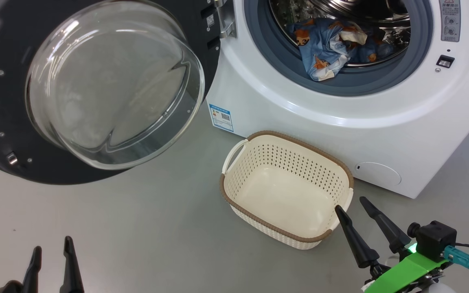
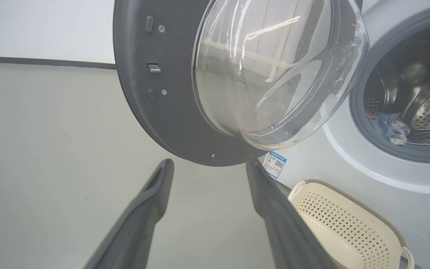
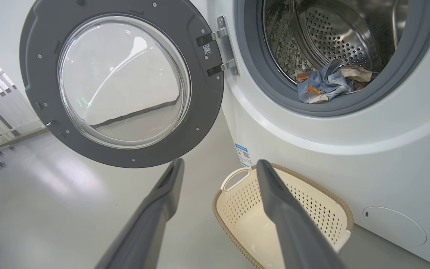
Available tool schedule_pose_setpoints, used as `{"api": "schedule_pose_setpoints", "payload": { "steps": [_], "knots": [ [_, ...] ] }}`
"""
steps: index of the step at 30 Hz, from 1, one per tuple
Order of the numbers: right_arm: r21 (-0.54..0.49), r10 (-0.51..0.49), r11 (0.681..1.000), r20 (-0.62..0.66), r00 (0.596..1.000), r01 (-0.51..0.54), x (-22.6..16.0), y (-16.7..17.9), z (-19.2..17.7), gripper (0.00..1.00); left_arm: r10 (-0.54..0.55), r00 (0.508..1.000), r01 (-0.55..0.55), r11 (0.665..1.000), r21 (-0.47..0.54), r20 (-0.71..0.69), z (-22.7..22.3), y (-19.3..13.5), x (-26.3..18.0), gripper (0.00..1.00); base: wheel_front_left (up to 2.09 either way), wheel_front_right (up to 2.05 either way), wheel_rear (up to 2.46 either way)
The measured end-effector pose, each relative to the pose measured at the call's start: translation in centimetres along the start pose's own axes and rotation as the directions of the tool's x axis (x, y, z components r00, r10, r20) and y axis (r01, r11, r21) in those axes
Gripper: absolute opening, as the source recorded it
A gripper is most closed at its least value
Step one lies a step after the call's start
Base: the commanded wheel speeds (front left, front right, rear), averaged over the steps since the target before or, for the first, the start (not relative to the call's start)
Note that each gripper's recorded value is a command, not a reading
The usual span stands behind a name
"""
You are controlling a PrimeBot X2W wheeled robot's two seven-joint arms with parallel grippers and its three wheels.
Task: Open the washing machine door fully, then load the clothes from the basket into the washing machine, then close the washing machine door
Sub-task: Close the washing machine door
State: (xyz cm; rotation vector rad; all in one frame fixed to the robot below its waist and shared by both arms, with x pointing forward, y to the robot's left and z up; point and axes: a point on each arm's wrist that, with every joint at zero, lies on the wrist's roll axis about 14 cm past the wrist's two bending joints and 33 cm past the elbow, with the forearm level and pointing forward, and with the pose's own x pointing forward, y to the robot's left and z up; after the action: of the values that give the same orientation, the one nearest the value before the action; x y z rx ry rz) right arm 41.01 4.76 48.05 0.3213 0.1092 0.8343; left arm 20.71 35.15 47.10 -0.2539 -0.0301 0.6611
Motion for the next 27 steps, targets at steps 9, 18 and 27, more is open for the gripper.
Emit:
{"api": "schedule_pose_setpoints", "payload": {
  "steps": [9, 18, 27],
  "knots": [
    [-0.001, -0.003, 1.0, 0.001, 1.0, 0.003, -0.2, 0.0, 0.1, 1.0, -0.009, 1.0, 0.01, 1.0, -0.015, 0.023, 0.7, -0.4, 0.2, 0.47, 0.0, 0.0, 0.0],
    [0.003, -0.027, 1.0, 0.011, 1.0, 0.027, -0.6, -0.6, 0.3, 1.0, 0.019, 0.973, -0.016, 1.0, -0.015, 0.23, 7.4, 0.8, 1.9, 0.0, 0.0, 0.0, 0.0],
    [0.035, -0.066, 0.997, 0.015, 0.998, 0.065, -1.0, -1.5, -0.1, 1.0, -0.065, 0.835, 0.047, 0.998, 0.047, 0.546, 21.0, 1.1, 6.2, 0.0, 0.0, 0.0, 0.0]
  ]
}}
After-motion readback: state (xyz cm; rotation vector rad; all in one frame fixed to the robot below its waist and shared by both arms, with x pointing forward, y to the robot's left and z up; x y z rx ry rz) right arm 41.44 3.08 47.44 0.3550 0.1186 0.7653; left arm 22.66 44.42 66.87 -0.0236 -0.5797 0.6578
